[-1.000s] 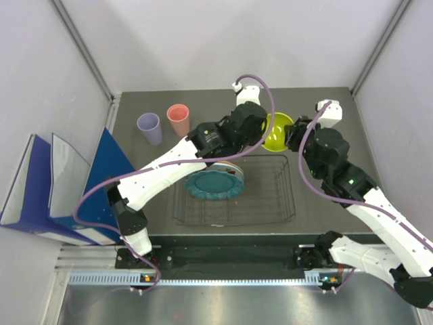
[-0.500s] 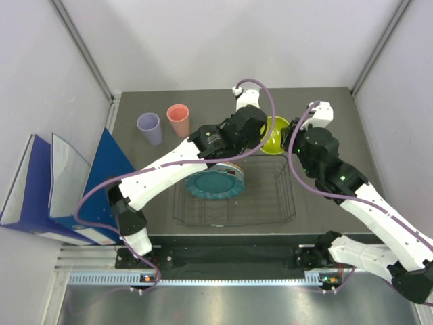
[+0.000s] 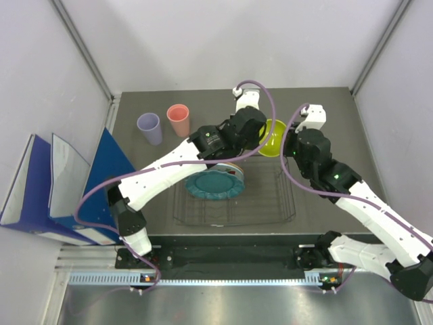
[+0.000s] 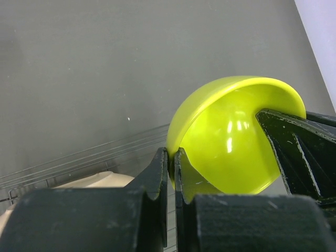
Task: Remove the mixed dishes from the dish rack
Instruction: Pick up the bowl from the dish rack.
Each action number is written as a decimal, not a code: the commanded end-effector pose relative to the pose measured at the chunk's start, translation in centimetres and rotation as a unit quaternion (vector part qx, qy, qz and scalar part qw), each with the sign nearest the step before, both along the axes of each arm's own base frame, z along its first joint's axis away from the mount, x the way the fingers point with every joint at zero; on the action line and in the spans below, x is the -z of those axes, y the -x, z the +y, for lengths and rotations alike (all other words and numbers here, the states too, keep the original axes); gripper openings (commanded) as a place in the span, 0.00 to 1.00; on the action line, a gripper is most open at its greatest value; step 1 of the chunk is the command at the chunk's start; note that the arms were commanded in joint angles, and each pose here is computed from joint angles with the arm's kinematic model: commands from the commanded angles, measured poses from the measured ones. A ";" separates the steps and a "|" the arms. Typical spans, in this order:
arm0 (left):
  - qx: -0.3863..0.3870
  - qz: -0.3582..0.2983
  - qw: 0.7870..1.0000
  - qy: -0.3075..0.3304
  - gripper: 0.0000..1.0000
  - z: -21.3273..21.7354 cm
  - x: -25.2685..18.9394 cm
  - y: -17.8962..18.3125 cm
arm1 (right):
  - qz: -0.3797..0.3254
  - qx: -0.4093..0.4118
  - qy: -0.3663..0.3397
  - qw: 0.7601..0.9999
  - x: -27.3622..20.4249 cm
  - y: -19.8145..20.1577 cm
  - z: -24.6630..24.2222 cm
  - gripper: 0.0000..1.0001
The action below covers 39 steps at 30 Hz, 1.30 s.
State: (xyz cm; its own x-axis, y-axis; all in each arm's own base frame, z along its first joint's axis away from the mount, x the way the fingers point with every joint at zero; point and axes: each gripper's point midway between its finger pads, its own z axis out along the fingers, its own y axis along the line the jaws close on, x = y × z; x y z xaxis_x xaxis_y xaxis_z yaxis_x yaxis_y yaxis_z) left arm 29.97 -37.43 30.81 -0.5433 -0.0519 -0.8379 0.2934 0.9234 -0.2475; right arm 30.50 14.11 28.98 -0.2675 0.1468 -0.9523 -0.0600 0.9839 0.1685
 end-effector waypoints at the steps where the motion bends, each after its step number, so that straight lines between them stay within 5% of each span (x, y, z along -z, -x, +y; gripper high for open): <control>1: 0.013 -0.038 0.994 0.101 0.00 -1.2 -5.7 0.5 | -0.026 -0.014 -0.042 0.999 -1.9 0.0 1.1 0.00; 13: 0.014 -0.049 0.994 0.099 0.04 -1.1 -6.0 0.4 | -0.036 -0.017 -0.048 0.998 -2.8 0.4 0.9 0.00; 14: 0.014 -0.053 0.994 0.100 0.12 -0.9 -6.3 0.4 | -0.037 -0.016 -0.049 0.998 -3.0 0.4 0.8 0.00; 15: 0.014 -0.055 0.993 0.099 0.39 -0.9 -6.3 0.3 | -0.041 -0.016 -0.052 0.998 -3.4 0.4 0.8 0.00; 19: -0.006 -0.071 0.992 0.100 0.99 0.2 -7.3 0.0 | -0.054 -0.009 -0.059 0.997 -5.0 0.4 0.5 0.00; 28: -0.083 -0.091 0.985 0.119 0.99 5.1 -8.7 -1.1 | -0.082 0.033 -0.068 0.994 -10.8 -1.7 -0.4 0.00; 33: -0.112 -0.093 0.981 0.128 0.99 8.8 -7.8 -0.6 | -0.064 0.076 -0.120 0.988 -13.1 -8.4 -3.3 0.00; 39: -0.125 -0.094 0.980 0.124 0.99 11.3 -6.6 0.4 | 0.011 0.179 -0.181 0.967 -9.0 -17.5 -10.0 0.00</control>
State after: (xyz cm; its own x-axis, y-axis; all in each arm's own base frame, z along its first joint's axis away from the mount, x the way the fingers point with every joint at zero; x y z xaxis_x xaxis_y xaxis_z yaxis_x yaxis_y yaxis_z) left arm 30.23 -28.28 37.35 -0.3491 -0.3655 -0.8629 0.1557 0.8854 -0.4381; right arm 44.31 8.07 38.71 -0.1895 0.4245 -0.8854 0.1584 0.9031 0.3991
